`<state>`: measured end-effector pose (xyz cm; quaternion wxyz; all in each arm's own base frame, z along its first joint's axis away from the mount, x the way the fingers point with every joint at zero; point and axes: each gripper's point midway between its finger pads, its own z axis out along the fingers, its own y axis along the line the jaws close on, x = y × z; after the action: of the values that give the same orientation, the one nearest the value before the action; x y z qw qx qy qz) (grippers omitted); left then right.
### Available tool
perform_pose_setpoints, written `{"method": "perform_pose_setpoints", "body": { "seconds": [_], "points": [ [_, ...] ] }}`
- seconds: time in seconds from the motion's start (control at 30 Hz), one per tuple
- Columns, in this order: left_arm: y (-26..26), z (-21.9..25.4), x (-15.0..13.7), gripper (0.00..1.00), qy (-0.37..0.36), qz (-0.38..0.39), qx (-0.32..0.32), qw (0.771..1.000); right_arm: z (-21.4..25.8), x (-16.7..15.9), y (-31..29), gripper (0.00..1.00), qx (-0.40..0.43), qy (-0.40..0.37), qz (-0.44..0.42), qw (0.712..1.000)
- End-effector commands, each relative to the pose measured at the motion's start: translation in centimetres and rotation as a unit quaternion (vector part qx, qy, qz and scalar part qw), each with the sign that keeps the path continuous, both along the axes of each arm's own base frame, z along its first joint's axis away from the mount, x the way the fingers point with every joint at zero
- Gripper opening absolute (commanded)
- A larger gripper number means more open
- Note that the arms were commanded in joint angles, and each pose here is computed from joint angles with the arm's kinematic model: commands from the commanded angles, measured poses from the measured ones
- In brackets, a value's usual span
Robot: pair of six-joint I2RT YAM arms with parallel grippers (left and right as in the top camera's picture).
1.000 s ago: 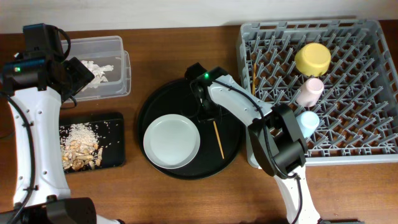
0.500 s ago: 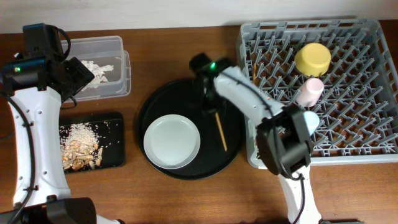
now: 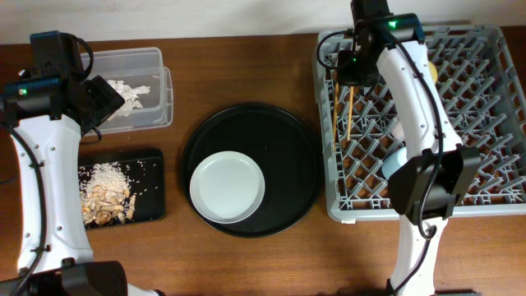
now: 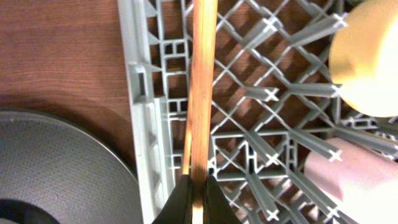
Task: Sort waste into correct bins and load items into the dishwasher rack
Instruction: 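Carry the second chopstick into the rack beside the first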
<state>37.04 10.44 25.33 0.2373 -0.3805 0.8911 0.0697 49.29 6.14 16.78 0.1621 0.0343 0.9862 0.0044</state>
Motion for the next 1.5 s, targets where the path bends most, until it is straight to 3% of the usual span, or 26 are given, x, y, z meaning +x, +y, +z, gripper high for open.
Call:
{"method": "perform_pose_setpoints", "body": {
  "seconds": [0.0, 0.07, 0.27, 0.4, 0.57, 0.7, 0.77, 0.87, 1.1, 1.47],
  "points": [
    [0.3, 0.8, -0.2, 0.99, -0.011, 0.007, 0.005, 1.0, -2.5, 0.1, 1.9, 0.04, 0.018, 0.017, 0.048, 0.999],
    [0.3, 0.8, -0.2, 0.99, -0.011, 0.007, 0.005, 1.0, -3.1, 0.1, 2.2, 0.06, 0.02, 0.018, 0.052, 0.998],
    [0.3, 0.8, -0.2, 0.99, -0.011, 0.007, 0.005, 1.0, -3.7, 0.0, 2.1, 0.22, 0.02, 0.023, 0.051, 0.998],
    [0.3, 0.8, -0.2, 0.99, -0.011, 0.007, 0.005, 1.0, -3.6, -0.4, 2.6, 0.24, 0.037, 0.031, 0.054, 0.997],
    [0.3, 0.8, -0.2, 0.99, -0.011, 0.007, 0.005, 1.0, -0.3, -1.2, 3.2, 0.3, 0.06, 0.018, 0.061, 0.996],
    [0.3, 0.8, -0.2, 0.99, -0.011, 0.007, 0.005, 1.0, 5.4, -2.6, 1.0, 0.55, 0.032, -0.015, 0.04, 0.999],
    [0.3, 0.8, -0.2, 0.99, -0.011, 0.007, 0.005, 1.0, 8.3, -3.7, -2.7, 0.64, -0.006, -0.032, -0.03, 0.999],
    [0.3, 0.8, -0.2, 0.99, -0.011, 0.007, 0.005, 1.0, 10.9, -5.7, -8.1, 0.98, -0.044, -0.042, -0.116, 0.991],
    [0.3, 0.8, -0.2, 0.99, -0.011, 0.007, 0.005, 1.0, 9.9, -9.6, -17.5, 0.98, -0.04, 0.014, -0.228, 0.973],
    [0.3, 0.8, -0.2, 0.99, -0.011, 0.007, 0.005, 1.0, 9.5, -10.9, -21.2, 0.98, -0.016, 0.02, -0.276, 0.961]
  ]
}}
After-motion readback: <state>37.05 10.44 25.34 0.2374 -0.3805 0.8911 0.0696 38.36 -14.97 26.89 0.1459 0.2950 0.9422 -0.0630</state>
